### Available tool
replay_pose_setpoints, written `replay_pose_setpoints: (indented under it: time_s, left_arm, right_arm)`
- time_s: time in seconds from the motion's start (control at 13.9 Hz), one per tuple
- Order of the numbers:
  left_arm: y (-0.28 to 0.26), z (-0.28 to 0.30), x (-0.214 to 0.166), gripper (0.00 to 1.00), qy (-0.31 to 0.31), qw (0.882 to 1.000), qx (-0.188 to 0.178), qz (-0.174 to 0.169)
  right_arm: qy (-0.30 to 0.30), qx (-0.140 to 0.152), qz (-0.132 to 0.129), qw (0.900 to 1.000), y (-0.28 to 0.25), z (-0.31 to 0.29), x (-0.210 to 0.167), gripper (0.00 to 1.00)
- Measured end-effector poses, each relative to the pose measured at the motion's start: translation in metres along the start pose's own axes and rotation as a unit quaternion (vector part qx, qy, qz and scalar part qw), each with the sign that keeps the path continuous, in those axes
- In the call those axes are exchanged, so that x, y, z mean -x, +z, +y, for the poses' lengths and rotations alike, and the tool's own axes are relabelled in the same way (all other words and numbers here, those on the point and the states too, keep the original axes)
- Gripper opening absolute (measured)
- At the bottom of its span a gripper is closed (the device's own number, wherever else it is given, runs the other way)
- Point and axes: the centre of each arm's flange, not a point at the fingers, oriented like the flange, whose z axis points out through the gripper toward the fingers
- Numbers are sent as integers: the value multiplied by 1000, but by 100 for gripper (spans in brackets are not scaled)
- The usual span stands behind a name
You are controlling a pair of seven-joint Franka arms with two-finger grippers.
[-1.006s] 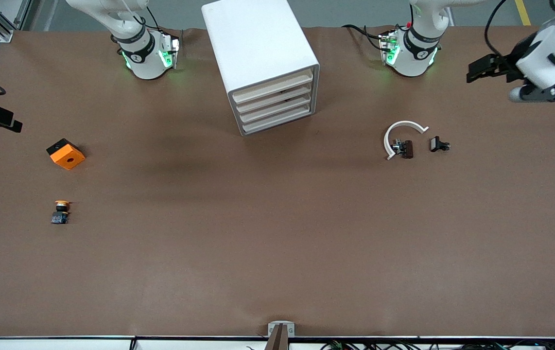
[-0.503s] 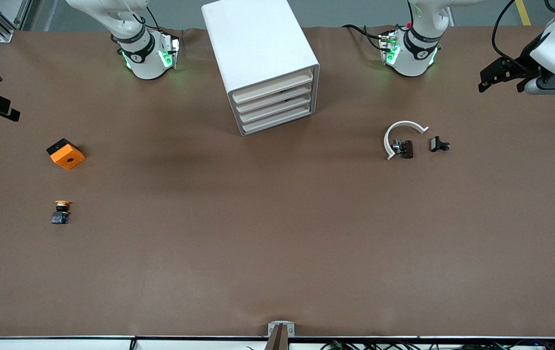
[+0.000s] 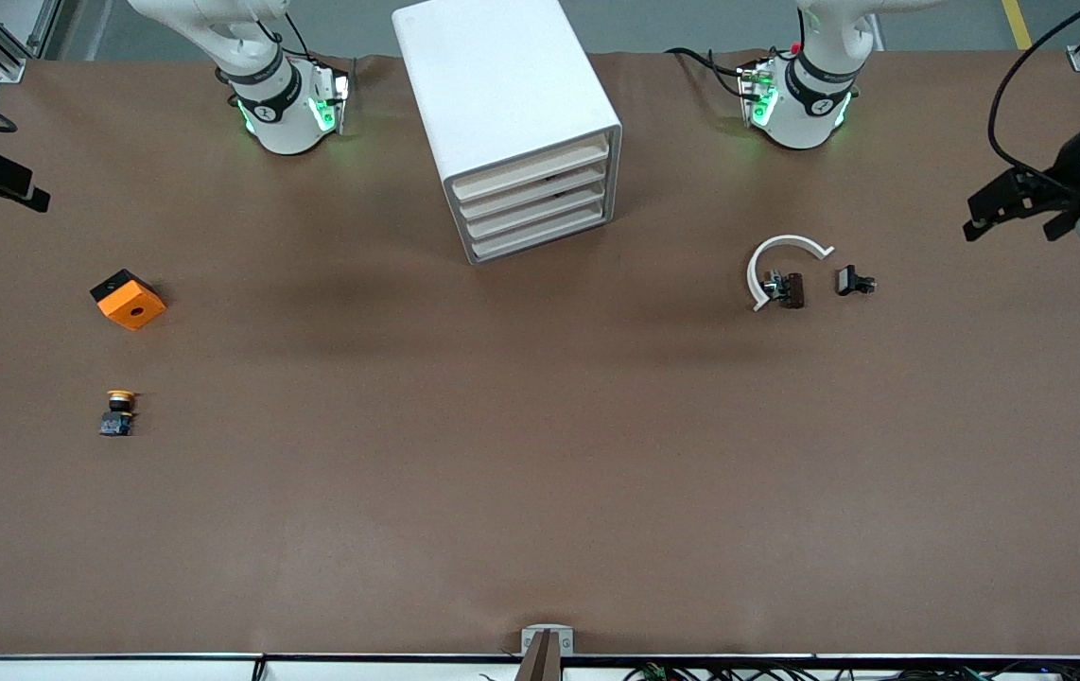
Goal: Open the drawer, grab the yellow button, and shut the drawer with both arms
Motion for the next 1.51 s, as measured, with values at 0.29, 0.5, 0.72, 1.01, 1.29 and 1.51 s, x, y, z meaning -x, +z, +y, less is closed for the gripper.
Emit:
replay_pose_setpoints:
  time_s: [0.29, 0.5, 0.72, 1.01, 1.29, 1.51]
  left_arm:
    - [2, 4, -28, 100, -1, 1000, 1, 5]
    - [4, 9, -34, 100, -14, 1000, 2, 4]
    - [1, 9, -35, 100, -16, 1000, 2, 7]
    - [-13, 10, -36, 100, -15, 1000, 2, 16]
    - [-17, 13, -34, 100, -13, 1000, 2, 12]
    - [-24, 17, -33, 100, -9, 1000, 2, 12]
  right_arm:
    - [-12, 9, 11, 1000, -2, -2, -1, 100]
    - [-13, 9, 13, 1000, -4, -2, -1, 100]
    - [-13, 8, 22, 1000, -11, -2, 5, 100]
    - [-13, 8, 24, 1000, -13, -2, 9, 100]
    - [-13, 7, 28, 1000, -13, -1, 17, 100]
    - [-14, 6, 31, 999, -14, -1, 24, 100]
